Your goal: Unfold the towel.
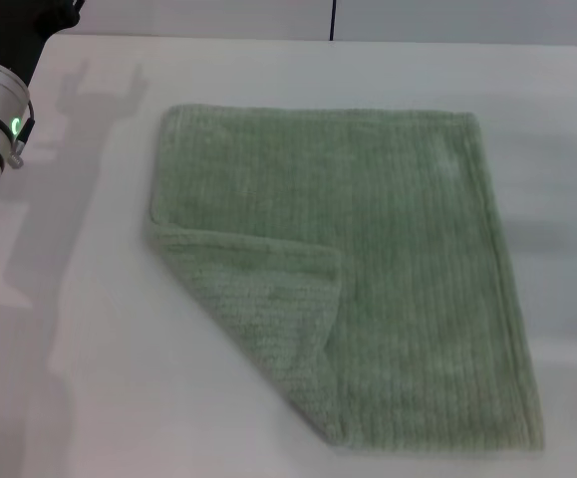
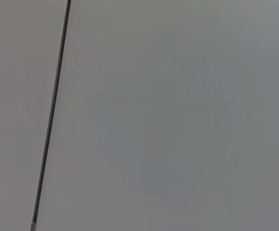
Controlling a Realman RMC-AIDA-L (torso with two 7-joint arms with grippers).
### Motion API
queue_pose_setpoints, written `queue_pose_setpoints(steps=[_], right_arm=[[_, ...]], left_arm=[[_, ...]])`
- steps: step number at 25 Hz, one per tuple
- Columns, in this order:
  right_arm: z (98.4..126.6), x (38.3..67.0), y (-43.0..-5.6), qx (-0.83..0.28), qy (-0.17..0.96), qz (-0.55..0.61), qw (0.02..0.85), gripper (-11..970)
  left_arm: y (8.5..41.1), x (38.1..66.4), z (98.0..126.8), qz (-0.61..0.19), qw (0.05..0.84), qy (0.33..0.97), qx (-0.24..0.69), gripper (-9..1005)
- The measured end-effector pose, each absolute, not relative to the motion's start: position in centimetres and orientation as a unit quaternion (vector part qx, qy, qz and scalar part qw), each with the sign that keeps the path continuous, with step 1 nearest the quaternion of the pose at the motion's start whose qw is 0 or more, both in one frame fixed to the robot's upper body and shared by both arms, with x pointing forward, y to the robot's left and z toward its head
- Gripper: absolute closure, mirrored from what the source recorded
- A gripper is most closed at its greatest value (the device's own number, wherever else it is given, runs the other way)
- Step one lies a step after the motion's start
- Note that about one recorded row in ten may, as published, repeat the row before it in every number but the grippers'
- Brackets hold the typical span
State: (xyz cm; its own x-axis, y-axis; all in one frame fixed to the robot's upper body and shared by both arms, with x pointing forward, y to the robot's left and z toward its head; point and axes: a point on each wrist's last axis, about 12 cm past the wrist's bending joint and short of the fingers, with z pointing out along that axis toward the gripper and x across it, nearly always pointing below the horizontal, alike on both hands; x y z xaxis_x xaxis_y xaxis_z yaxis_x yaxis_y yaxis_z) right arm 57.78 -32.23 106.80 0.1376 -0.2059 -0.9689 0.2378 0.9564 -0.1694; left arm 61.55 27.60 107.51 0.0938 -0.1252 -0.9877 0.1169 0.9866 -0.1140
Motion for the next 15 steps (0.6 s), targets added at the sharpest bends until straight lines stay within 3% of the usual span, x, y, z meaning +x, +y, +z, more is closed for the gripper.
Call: queue_pose_setpoints(steps=[15], right_arm=[[106.83,57.82,-32.19,0.013,0.640,-0.146,0.754,231]], left_arm=[[27.72,61.50,107.47,-0.081,0.740,0.668,-0.007,198]])
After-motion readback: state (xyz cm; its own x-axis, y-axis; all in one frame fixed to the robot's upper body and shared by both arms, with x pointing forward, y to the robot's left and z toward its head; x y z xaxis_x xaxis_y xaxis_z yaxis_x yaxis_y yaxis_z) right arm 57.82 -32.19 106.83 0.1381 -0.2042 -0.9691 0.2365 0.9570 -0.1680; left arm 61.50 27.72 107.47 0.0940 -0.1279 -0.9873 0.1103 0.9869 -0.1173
